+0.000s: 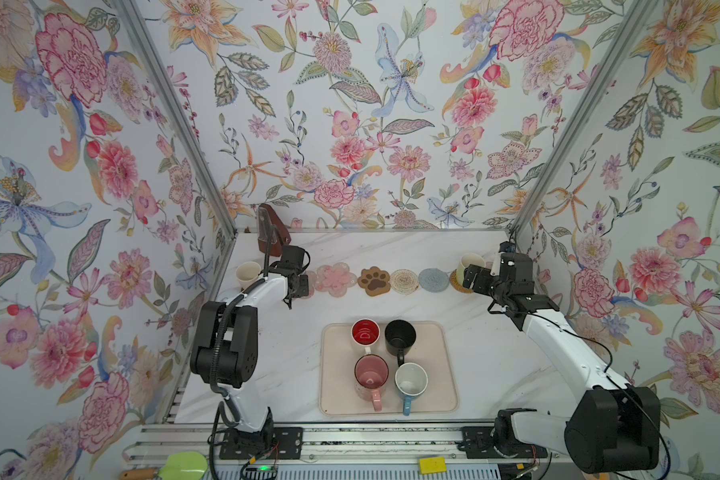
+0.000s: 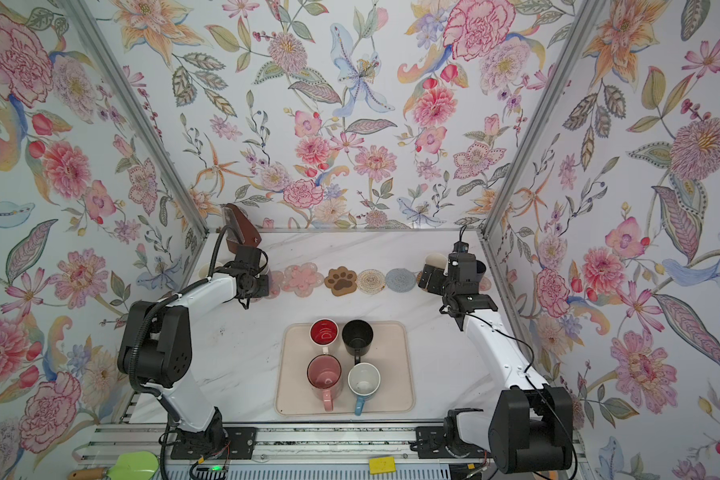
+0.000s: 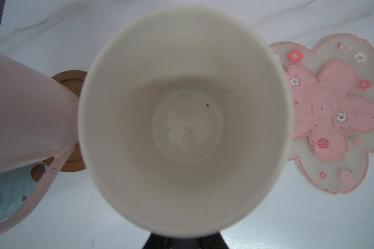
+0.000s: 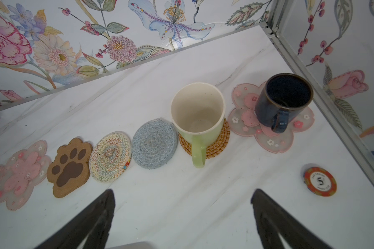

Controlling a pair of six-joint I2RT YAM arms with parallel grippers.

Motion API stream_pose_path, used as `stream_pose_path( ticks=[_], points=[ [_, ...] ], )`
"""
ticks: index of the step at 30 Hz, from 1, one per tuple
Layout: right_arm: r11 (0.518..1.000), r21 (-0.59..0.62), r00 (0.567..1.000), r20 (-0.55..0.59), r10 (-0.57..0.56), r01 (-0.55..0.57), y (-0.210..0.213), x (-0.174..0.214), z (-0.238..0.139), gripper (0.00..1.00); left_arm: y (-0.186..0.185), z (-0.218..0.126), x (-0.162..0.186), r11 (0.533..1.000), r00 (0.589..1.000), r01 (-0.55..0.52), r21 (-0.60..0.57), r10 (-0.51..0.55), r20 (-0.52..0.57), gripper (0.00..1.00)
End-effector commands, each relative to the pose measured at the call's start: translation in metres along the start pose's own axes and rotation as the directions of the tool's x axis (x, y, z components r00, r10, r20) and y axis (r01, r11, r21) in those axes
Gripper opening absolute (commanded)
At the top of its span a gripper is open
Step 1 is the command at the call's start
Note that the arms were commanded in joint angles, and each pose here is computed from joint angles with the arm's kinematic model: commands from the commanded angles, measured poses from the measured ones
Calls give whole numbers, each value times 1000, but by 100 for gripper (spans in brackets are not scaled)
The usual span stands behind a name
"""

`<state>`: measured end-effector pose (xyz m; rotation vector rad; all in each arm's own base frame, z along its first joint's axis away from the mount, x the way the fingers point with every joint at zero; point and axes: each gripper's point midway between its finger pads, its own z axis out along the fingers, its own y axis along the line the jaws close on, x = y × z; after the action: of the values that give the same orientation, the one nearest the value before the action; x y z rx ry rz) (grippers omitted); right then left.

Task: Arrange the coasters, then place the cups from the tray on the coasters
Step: 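Lower the lavender mug onto the pink flower coaster beside the cream mug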

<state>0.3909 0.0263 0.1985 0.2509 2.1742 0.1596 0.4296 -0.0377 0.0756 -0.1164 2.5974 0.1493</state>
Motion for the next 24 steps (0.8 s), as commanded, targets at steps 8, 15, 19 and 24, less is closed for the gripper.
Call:
stream_pose_path(
  ticks=[8, 15, 19, 24],
  points=[
    [1000, 8, 1000, -3, 0, 0, -1, -1, -1, 99, 9, -4, -28, 999, 996, 44, -14, -43, 80, 0],
    [1000, 6, 1000, -4, 0, 0, -1, -1, -1, 99, 8, 0, -31, 998, 995, 57, 4, -57, 82, 0],
    [1000, 8, 1000, -5, 0, 0, -1, -1, -2, 99, 6, 1, -32, 998, 995, 59, 11, -59, 83, 0],
    [1000, 7, 1000, -6, 0, 0, -1, -1, -1, 99, 5, 4, -31, 998, 995, 60, 15, -61, 79, 0]
  ],
)
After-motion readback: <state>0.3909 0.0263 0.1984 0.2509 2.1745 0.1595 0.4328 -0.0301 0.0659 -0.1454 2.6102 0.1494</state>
